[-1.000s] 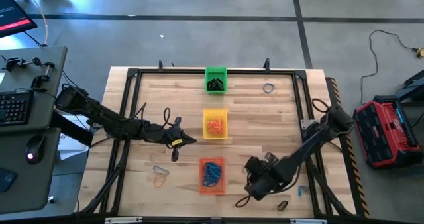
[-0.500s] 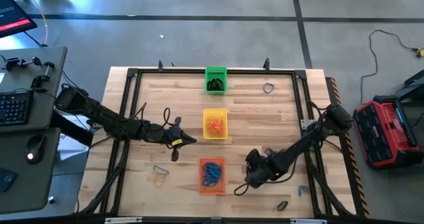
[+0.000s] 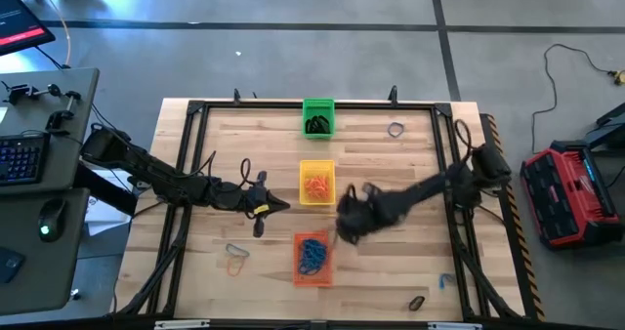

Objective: Sort rubber bands into baskets
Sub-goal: Put the black rubber band into the green bin

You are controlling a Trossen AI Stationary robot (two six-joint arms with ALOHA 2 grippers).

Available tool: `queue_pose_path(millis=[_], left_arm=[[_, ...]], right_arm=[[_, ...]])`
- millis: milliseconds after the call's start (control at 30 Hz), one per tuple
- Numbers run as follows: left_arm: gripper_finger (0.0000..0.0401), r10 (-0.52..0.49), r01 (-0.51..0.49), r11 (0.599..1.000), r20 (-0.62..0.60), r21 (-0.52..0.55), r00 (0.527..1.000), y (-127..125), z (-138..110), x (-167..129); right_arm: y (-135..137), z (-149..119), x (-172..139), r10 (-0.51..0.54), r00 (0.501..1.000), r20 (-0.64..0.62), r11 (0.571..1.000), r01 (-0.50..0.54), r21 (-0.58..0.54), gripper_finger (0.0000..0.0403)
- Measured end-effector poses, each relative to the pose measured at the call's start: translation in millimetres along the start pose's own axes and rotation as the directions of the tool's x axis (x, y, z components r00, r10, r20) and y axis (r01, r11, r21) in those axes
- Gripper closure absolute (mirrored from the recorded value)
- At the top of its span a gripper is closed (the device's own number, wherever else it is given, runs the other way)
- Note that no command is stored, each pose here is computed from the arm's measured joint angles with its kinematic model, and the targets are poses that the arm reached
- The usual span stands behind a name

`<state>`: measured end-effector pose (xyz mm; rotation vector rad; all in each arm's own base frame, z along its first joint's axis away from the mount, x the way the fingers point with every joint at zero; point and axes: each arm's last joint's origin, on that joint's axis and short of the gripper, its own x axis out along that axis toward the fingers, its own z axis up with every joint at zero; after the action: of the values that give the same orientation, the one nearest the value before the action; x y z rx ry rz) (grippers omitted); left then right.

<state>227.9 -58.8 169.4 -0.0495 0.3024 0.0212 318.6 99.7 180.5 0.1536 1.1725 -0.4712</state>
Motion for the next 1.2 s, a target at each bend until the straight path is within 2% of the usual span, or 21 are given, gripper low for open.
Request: queue_pose_path(millis=[133, 267, 367, 467, 600, 767, 1067, 1200], left_arm=[[0.0398, -0.001, 0.0, 1.0, 0.037, 0.023, 0.999, 0.3, 3.3, 0.0], [0.0398, -0.006, 0.006, 1.0, 0.06, 0.012, 0.998, 7.6, 2.0, -0.1], [0.0398, -0.004, 0.005, 1.0, 0.073, -0.014, 0.997, 15.0, -2.9, -1.8], [0.0398, 0.003, 0.0, 0.999, 0.063, -0.049, 0.998, 20.6, -8.5, -3.2], [0.0398, 0.012, -0.009, 0.998, 0.052, -0.055, 0.999, 23.5, -12.0, -4.0], [0.0398, 0.012, -0.01, 0.999, 0.056, -0.04, 0.998, 23.6, -11.5, -4.0], [0.0398, 0.012, -0.009, 0.999, 0.057, -0.04, 0.998, 23.5, -11.4, -4.0], [0.0398, 0.012, -0.01, 0.999, 0.057, -0.041, 0.998, 23.5, -11.4, -4.0]], right_arm=[[-32.4, 42.5, 2.5, -0.041, 0.998, 0.049, 0.998, 0.043, -0.049, 0.0402], [-72.7, 82.7, 3.9, -0.078, 0.991, 0.105, 0.996, 0.083, -0.044, 0.0402], [-102.8, 102.8, 6.6, -0.016, 0.995, 0.098, 1.0, 0.019, -0.021, 0.0402], [-116.2, 104.4, 10.7, 0.073, 0.997, 0.039, 0.997, -0.072, -0.007, 0.0402], [-101.8, 91.8, 6.8, 0.097, 0.994, -0.045, 0.995, -0.098, -0.024, 0.0402], [-61.5, 68.4, -6.6, 0.109, 0.988, -0.106, 0.994, -0.112, -0.017, 0.0402], [1.8, 18.9, -34.7, 0.113, 0.981, -0.155, 0.989, -0.097, 0.109, 0.04], [15.2, 5.5, -42.3, 0.094, 0.986, -0.136, 0.983, -0.069, 0.173, 0.0372]])
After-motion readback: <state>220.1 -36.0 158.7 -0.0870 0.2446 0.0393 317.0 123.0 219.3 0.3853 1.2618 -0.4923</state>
